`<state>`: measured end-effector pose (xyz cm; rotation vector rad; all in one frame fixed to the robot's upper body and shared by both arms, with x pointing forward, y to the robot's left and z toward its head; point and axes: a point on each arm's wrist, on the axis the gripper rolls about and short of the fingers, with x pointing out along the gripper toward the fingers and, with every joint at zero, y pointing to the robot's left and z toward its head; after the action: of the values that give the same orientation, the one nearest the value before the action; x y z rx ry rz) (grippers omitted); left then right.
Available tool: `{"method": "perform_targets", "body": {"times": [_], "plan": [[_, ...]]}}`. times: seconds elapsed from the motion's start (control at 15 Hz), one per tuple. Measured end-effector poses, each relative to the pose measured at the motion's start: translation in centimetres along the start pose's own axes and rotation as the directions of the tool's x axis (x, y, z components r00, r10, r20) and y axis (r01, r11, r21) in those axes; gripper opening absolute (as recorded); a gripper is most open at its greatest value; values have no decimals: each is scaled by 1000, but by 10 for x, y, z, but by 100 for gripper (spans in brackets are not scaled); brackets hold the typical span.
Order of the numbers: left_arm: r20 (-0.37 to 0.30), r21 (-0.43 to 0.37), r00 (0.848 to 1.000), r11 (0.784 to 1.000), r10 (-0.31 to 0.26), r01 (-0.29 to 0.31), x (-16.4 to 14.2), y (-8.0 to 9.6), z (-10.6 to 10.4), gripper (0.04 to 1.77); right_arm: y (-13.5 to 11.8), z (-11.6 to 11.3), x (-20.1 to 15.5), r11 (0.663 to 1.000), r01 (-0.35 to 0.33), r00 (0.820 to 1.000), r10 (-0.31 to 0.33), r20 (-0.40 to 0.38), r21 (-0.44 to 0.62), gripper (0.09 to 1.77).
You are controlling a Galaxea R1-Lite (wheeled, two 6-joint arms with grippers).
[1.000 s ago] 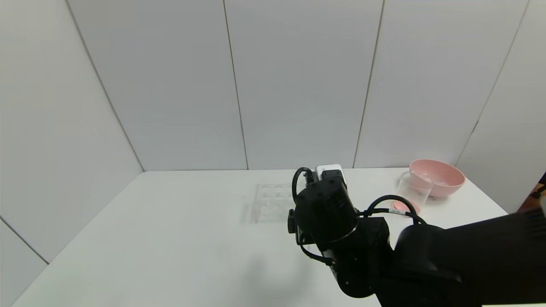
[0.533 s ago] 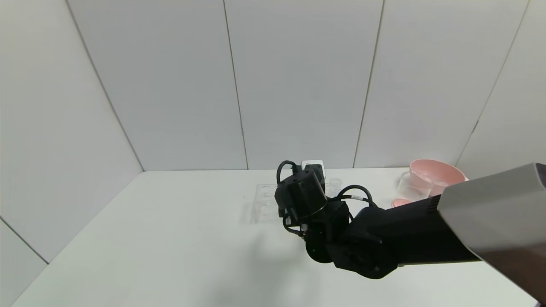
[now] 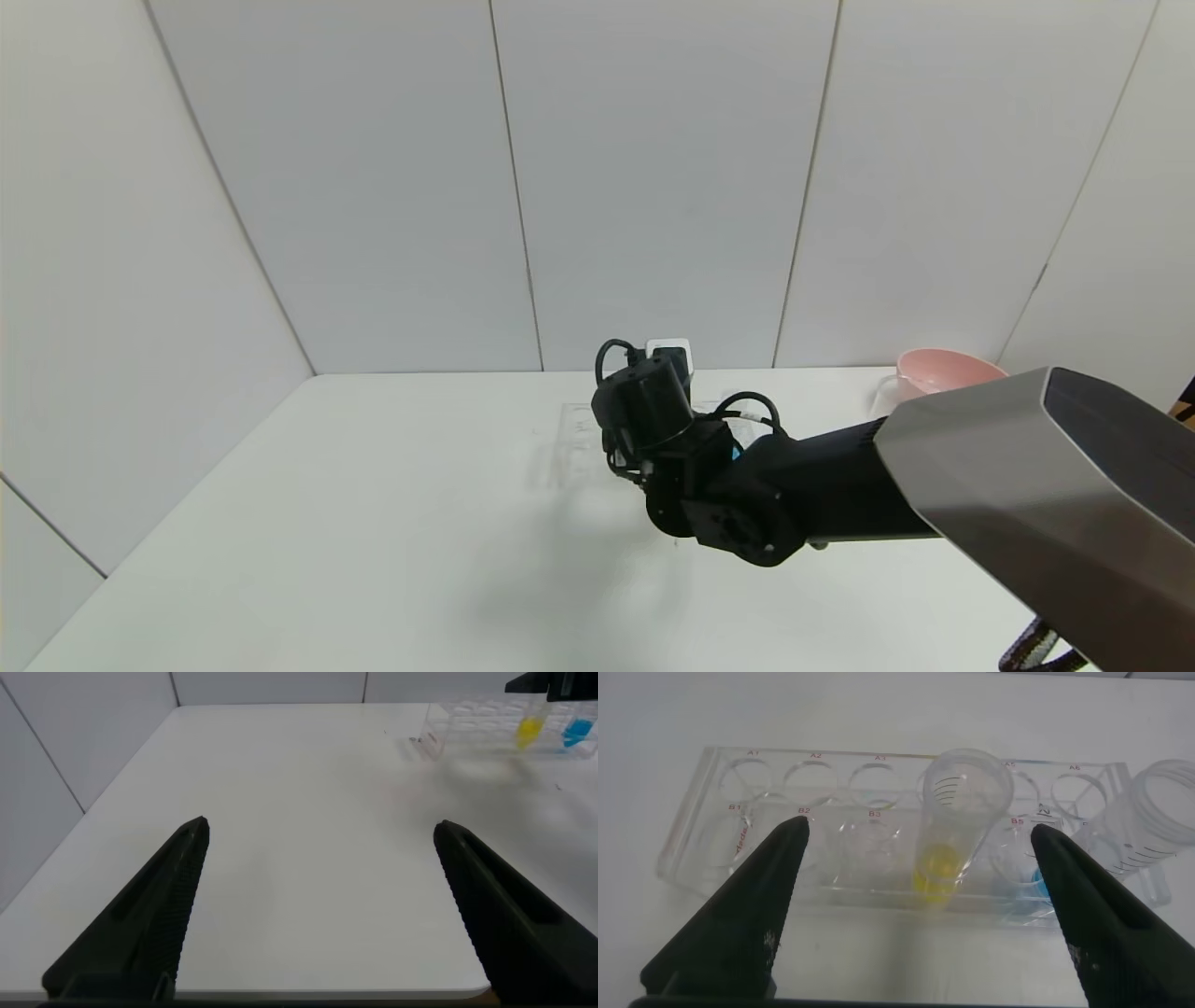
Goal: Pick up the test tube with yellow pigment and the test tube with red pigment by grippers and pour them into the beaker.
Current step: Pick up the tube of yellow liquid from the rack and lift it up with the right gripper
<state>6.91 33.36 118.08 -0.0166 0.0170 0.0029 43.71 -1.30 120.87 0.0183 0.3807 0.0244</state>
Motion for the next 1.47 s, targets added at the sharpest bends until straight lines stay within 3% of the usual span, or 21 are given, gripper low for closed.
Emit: {"method": "perform_targets", "body": {"times": [0.87,1.07,1.33,1.4,1.47], "plan": [[0,0,1000,1000,0,0,0,0,0,172,-8,-3,23,1000,16,1000,-16,0,14,171],[0,0,1000,1000,0,0,0,0,0,172,-9,-3,23,1000,20,1000,-20,-4,10,120],[0,0,1000,1000,0,0,0,0,0,172,-11,-7,24,1000,25,1000,-25,-19,0,76],[0,0,1000,1000,0,0,0,0,0,172,-11,-7,23,1000,24,1000,-24,-19,1,50],[0,0,1000,1000,0,0,0,0,0,172,-11,-7,23,1000,25,1000,-25,-18,1,50]]}}
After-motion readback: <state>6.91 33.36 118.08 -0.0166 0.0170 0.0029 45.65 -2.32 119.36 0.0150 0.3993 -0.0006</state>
